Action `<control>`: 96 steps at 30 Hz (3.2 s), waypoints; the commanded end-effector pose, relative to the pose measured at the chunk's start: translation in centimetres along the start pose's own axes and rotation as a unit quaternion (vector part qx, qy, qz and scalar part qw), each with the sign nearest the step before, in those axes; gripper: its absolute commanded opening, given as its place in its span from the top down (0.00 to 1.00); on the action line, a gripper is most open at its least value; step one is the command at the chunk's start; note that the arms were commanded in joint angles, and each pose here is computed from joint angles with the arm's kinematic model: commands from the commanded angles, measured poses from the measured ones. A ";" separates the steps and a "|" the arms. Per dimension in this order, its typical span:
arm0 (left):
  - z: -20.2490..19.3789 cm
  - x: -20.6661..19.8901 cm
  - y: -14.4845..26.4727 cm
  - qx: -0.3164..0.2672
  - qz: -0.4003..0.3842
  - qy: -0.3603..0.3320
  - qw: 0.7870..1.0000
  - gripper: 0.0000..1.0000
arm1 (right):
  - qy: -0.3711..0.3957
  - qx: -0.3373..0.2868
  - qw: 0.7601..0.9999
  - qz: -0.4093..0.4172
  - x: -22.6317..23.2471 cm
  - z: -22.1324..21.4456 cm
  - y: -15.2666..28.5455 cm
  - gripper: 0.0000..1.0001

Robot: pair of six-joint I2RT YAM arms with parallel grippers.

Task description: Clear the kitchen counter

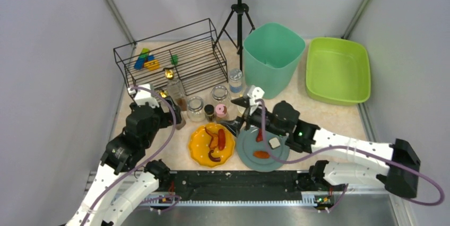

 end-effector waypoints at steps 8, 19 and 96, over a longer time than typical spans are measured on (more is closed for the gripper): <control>1.6 0.0 -2.7 -0.167 0.001 0.000 0.986 0.02 | -0.074 -0.024 0.995 0.057 1.9 0.0 4.1 0.08; 1.6 0.2 -4.6 -0.196 0.034 -0.035 0.979 0.07 | -0.092 -0.041 0.991 0.086 2.6 -0.8 4.3 0.08; 5.8 -0.1 -1.6 -0.228 0.053 -0.032 0.972 1.00 | -0.161 0.013 0.979 0.124 3.9 -5.5 4.5 0.07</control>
Point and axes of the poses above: each gripper's point midway between its finger pads, its own y axis back along the fingers, its own x axis along the line the jaws close on, z = x × y, the point moved 9 cm from there along y, back along the fingers, and after that the axes turned 4 degrees about y, right-handed, at the moved point
